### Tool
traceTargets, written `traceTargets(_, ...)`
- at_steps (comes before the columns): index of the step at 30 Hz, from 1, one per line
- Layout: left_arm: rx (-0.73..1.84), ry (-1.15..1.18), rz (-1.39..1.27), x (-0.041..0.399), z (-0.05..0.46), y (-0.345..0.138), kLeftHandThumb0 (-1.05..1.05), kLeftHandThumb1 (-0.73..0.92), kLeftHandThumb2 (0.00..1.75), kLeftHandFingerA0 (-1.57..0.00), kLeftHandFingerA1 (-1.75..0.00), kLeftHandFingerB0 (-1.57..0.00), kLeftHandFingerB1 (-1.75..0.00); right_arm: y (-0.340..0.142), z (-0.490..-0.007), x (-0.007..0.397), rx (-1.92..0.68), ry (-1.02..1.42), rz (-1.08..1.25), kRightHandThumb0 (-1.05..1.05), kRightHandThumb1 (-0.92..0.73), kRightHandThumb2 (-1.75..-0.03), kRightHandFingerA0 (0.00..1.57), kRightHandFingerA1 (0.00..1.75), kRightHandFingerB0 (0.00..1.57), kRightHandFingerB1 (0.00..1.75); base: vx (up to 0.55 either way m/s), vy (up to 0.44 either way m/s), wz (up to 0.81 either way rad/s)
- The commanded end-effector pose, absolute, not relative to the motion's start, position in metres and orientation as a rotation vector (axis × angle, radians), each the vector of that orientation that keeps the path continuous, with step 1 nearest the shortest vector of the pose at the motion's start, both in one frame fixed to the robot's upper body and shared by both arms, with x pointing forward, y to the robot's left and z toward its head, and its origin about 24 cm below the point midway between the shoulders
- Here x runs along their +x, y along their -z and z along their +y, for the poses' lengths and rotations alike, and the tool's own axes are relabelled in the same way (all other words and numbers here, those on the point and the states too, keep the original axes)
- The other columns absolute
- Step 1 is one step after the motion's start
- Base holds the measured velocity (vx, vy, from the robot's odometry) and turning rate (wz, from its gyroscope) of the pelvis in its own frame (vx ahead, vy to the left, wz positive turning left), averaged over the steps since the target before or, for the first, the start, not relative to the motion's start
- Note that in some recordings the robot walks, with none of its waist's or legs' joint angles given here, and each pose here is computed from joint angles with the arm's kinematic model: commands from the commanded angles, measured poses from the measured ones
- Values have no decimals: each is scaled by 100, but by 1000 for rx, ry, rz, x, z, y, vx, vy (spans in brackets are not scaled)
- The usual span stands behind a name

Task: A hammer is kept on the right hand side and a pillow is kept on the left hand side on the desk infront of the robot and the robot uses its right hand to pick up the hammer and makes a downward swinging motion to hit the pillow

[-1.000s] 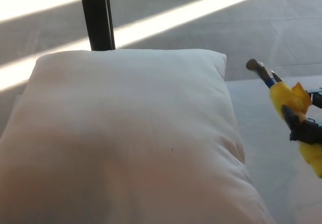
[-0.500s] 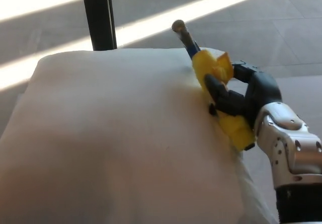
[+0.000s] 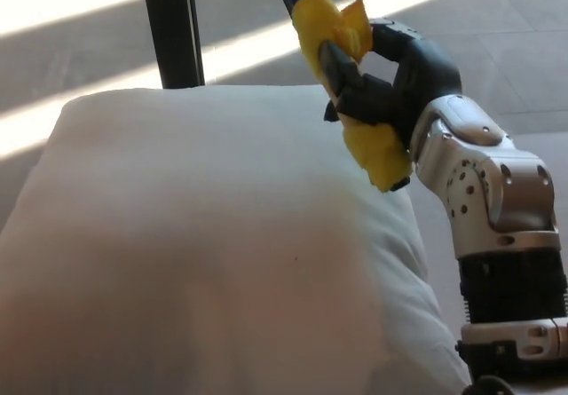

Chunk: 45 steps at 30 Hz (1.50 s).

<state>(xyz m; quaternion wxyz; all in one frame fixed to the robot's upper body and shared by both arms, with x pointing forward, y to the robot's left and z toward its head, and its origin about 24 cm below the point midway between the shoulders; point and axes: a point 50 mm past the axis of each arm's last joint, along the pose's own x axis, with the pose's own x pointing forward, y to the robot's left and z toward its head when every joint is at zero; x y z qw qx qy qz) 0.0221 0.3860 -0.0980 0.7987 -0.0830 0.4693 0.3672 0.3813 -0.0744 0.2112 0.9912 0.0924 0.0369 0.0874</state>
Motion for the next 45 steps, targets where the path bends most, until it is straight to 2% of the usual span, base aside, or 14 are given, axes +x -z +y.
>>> traceTargets(1, -82, -744, 1028, 20, 387, 97, -24, 15, 105, -106, -113, -114, -114, -243, -60, 381, 248, -256, -3, -21, -66, -108, 93, 175, 56, 175, 0, 0, 0)
traceTargets(2, -140, -770, 1006, 20, 387, 97, -77, 7, 144, -85, -132, -96, -120, -249, -57, 381, 238, -268, -19, -22, -60, -120, 92, 175, 62, 175, 0, 0, 0)
traceTargets(4, -142, -772, 1002, 20, 387, 97, -57, -10, 152, -79, -138, -98, -124, -254, -55, 382, 221, -283, -36, -23, -57, -124, 91, 175, 65, 175, 0, 0, 0)
traceTargets(5, -147, -786, 1007, 18, 387, 98, -23, 2, 98, -102, -111, -119, -116, -262, -51, 382, 242, -289, -41, -21, -56, -125, 90, 175, 66, 175, 0, 0, 0)
traceTargets(18, -103, -727, 1029, 13, 384, 99, -70, 9, 139, -88, -128, -95, -117, -334, -32, 377, 285, -349, -216, -28, -50, -125, 93, 175, 71, 174, 0, 0, 0)
traceTargets(26, -192, -758, 1008, 12, 382, 101, -21, 7, 101, -97, -109, -119, -116, -368, -33, 370, 366, -384, -284, -24, -61, -100, 96, 175, 62, 175, 0, 0, 0)
traceTargets(27, -192, -757, 1009, 12, 382, 101, -80, 3, 153, -81, -139, -91, -123, -367, -33, 370, 369, -383, -284, -27, -67, -89, 97, 175, 61, 175, 0, 0, 0)
traceTargets(28, -183, -759, 1015, 12, 382, 101, -21, -3, 96, -106, -114, -125, -119, -363, -33, 370, 382, -383, -274, -26, -67, -84, 96, 175, 53, 175, 0, 0, 0)
traceTargets(34, -150, -776, 1022, 17, 381, 102, -68, -16, 149, -83, -137, -110, -120, -334, -34, 373, 388, -381, -191, -22, -57, -108, 96, 175, 55, 175, 0, 0, 0)
traceTargets(35, -144, -752, 1014, 18, 381, 101, -24, 1, 97, -104, -112, -120, -116, -329, -34, 374, 385, -373, -175, -22, -63, -107, 96, 175, 58, 175, 0, 0, 0)
traceTargets(41, -176, -760, 977, 27, 384, 100, -22, -3, 96, -114, -117, -126, -120, -269, -37, 377, 314, -335, -23, -17, -64, -115, 95, 175, 61, 175, 0, 0, 0)
traceTargets(42, -80, -687, 991, 28, 384, 98, -70, -12, 154, -92, -136, -106, -122, -259, -37, 376, 301, -299, 24, -17, -66, -108, 95, 175, 63, 173, 0, 0, 0)
traceTargets(43, -157, -747, 978, 28, 385, 99, -20, -1, 98, -106, -114, -121, -118, -250, -37, 376, 303, -295, 51, -17, -65, -110, 95, 175, 58, 173, 0, 0, 0)
traceTargets(45, -155, -747, 980, 29, 385, 99, -20, 1, 98, -102, -111, -118, -116, -234, -38, 374, 293, -299, 88, -23, -78, -92, 98, 175, 58, 175, 0, 0, 0)
